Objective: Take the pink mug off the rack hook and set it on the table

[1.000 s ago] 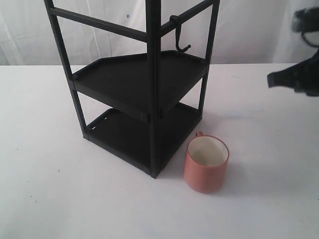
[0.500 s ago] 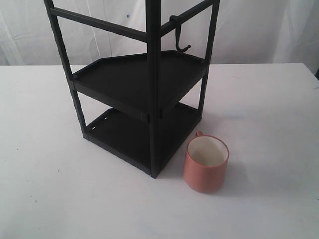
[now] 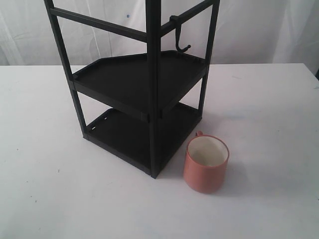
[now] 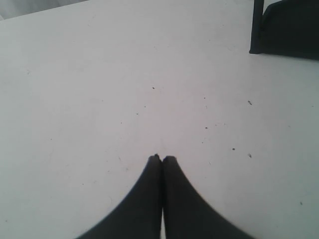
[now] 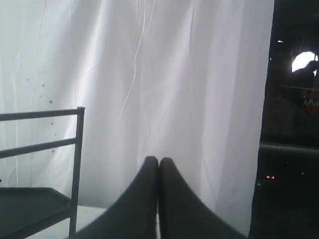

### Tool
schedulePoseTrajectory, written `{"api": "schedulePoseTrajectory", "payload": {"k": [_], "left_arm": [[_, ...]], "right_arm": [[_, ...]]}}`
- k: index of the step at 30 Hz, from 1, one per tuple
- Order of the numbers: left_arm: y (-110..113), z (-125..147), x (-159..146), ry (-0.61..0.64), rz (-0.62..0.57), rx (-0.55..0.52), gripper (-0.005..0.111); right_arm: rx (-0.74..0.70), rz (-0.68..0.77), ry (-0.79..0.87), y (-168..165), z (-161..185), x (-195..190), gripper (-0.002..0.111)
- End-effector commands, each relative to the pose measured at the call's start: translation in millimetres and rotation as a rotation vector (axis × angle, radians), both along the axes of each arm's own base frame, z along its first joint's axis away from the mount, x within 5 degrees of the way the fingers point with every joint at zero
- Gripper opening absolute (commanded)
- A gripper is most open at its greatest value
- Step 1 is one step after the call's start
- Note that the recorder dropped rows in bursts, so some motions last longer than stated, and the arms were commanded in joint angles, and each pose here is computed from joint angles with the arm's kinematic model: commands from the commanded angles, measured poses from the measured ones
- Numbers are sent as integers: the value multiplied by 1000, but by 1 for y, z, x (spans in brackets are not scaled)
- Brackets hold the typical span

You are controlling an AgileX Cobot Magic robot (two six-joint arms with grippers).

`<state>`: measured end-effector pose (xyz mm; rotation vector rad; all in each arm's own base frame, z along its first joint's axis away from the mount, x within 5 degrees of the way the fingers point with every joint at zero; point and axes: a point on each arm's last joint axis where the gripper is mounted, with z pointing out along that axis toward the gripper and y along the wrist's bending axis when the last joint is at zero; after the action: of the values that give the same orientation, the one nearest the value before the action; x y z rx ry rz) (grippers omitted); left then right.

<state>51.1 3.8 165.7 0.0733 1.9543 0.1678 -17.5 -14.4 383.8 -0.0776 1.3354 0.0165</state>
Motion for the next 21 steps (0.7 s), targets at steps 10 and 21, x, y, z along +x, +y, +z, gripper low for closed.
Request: {"api": "schedulePoseTrajectory", "payload": {"k": [10,21], "left_arm": [[0,-1,0,4,3,-2,0],[0,-1,0,4,3,-2,0]], "right_arm": [[-47,109,37,23,-127,66,0],[-133,20,479,15,-201,71,0]]}}
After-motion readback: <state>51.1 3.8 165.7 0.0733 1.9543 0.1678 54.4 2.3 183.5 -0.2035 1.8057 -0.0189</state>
